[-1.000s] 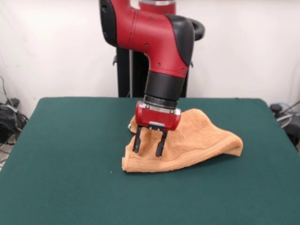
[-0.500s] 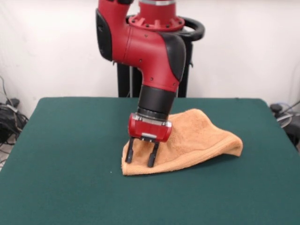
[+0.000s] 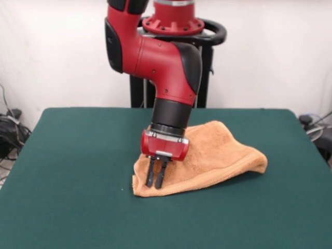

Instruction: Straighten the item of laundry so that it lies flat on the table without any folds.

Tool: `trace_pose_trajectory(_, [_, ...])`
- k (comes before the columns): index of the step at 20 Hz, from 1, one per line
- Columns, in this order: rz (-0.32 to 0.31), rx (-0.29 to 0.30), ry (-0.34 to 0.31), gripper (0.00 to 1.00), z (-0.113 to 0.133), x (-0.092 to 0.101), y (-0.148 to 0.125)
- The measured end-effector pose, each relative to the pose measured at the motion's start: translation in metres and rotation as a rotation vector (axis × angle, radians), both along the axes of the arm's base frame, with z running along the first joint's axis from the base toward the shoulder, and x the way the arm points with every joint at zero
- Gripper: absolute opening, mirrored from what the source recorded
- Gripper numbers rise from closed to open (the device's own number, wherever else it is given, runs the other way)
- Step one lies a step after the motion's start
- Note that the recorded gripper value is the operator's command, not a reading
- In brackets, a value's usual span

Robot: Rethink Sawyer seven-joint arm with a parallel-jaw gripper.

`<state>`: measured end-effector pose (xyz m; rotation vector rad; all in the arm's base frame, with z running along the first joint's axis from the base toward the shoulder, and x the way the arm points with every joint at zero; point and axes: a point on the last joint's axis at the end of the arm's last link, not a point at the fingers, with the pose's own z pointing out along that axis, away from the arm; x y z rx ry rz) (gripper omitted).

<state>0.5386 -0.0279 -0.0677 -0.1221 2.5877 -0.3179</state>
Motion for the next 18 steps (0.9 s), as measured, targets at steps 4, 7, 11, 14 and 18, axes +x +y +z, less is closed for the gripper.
trace_pose_trajectory(4, [-0.019, 0.003, 0.034, 0.0, 0.008, 0.003, -0.002])
trace_pose_trajectory(7, [-0.027, -0.001, 0.063, 0.0, 0.015, 0.005, -0.002])
trace_pose_trajectory(11, [-0.042, -0.008, 0.099, 0.0, 0.029, 0.01, -0.003])
trace_pose_trajectory(14, [-0.039, -0.015, 0.096, 0.0, 0.034, 0.013, -0.006])
trace_pose_trajectory(18, [-0.017, -0.026, 0.092, 0.0, 0.034, 0.014, -0.017])
